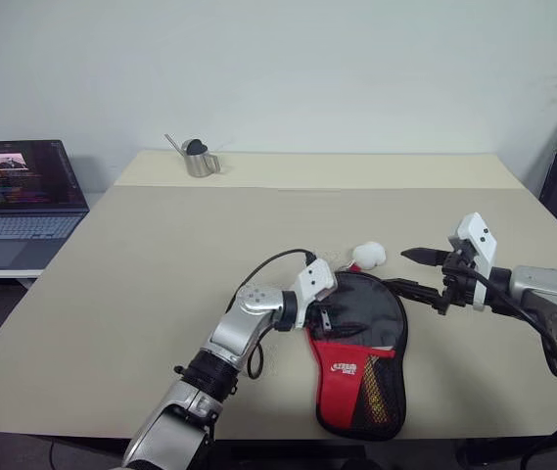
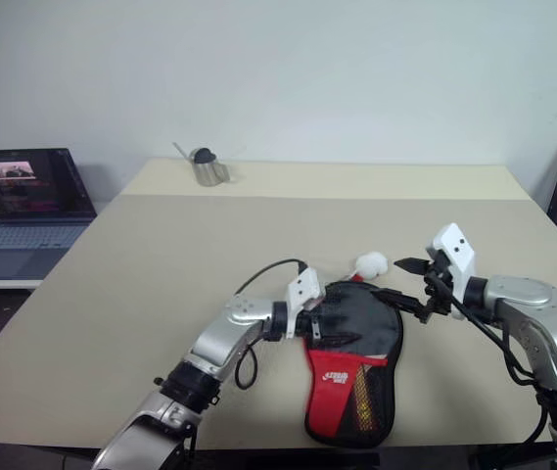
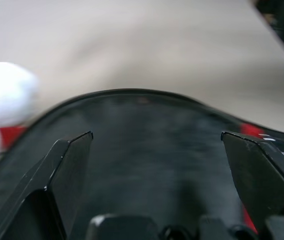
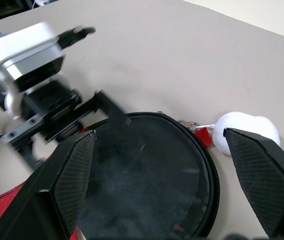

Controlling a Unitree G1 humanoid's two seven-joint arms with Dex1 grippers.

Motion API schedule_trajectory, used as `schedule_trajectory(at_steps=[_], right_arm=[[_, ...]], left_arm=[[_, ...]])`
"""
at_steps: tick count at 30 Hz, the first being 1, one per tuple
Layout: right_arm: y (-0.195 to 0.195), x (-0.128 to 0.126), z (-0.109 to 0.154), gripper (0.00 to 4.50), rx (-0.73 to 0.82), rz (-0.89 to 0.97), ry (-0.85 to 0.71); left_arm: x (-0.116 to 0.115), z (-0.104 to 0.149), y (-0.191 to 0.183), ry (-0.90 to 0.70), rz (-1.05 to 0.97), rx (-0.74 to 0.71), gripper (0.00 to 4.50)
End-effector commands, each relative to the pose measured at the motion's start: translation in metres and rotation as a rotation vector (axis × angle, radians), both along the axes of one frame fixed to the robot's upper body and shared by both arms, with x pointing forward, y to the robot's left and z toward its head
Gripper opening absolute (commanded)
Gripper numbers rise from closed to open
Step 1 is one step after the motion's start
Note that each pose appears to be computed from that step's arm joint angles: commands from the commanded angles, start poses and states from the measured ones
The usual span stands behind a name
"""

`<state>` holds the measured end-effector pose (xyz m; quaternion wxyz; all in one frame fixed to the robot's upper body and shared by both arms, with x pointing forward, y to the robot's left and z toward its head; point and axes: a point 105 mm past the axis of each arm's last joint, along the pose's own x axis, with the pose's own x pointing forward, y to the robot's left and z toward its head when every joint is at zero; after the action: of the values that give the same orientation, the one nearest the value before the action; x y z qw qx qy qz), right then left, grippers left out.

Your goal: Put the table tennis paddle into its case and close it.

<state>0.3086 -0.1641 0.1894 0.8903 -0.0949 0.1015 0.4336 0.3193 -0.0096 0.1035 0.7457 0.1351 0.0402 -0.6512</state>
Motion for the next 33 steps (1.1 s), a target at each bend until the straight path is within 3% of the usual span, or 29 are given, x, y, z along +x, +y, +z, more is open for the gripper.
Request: schedule_trajectory(at_steps=[1,7,15,24,33], right_arm=[[0.005,-0.001,0.01,4.5,0.01,0.017,-0.047],[0.006,0.012,0.018,4.5,0.055,-0.022,-0.066],[0.004,0.07,0.025,4.5,0.084,-0.136,-0.062],[0.028,0.12,-0.015,4.5,0.059,-0.179,0.053],[0.037,0.142,-0.039,4.5,0.02,-0.233,0.063]], left_arm=[[-0.009,0.006,-0.008,-0.044,-0.064,0.004,4.49],[-0.009,-0.025,-0.011,0.03,-0.067,0.084,4.49],[-0.004,-0.037,-0.006,0.051,-0.05,0.094,4.49],[-0.008,-0.036,-0.006,0.047,-0.049,0.083,4.49],[-0.008,-0.036,-0.002,0.046,-0.036,0.09,4.49]])
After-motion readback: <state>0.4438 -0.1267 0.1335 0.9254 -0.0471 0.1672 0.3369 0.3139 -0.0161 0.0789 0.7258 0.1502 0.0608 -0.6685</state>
